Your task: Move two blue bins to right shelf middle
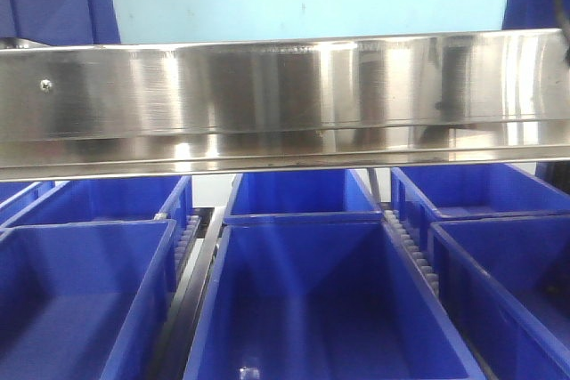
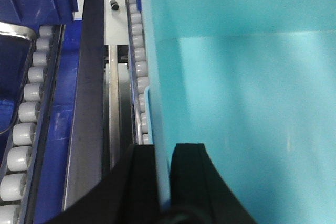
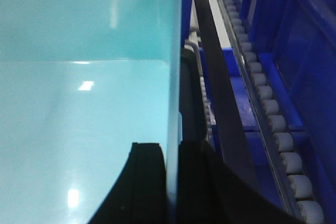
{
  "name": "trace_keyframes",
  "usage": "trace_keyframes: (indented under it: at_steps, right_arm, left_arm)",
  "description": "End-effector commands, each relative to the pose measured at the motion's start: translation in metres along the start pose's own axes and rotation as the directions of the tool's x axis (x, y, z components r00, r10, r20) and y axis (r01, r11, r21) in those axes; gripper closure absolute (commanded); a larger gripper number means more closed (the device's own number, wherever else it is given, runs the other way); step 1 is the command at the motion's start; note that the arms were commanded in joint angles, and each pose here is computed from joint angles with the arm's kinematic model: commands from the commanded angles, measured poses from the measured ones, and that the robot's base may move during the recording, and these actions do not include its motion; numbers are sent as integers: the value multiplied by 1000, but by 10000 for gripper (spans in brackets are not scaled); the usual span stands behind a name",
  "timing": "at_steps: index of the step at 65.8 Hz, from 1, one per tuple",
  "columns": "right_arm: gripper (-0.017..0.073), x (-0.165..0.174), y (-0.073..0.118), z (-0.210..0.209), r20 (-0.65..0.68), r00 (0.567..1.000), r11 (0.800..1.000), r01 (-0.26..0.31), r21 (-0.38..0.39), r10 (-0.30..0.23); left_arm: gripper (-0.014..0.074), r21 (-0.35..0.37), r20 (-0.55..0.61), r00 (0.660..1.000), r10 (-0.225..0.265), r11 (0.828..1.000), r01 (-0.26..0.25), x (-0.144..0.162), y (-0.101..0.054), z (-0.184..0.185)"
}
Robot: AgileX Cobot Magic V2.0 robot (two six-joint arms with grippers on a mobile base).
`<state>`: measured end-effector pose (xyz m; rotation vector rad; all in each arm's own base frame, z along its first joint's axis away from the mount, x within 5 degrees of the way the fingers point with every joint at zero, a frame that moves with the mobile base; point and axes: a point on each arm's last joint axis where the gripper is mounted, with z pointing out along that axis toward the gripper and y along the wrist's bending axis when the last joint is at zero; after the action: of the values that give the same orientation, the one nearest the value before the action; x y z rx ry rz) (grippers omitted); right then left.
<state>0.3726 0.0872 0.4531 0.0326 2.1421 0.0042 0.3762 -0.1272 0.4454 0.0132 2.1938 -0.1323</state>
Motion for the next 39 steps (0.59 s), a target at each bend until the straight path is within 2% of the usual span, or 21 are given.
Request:
trace_keyframes:
  at_steps: [1, 25, 39]
  right_arm:
    - [727, -2, 7, 10, 39, 999, 999, -7, -39, 8]
    - [727, 20, 9, 52, -114, 993, 1000, 11, 10, -9]
    - [718, 22, 9, 57, -122, 992, 1000, 22, 21, -19]
  left_arm:
    - [704, 57, 43, 999, -11, 998, 8, -3, -9, 5]
    - [704, 30, -25, 1000, 7, 1000, -6, 8, -12, 34]
    - [699, 13, -30, 999, 22, 1000, -22, 11, -12, 43]
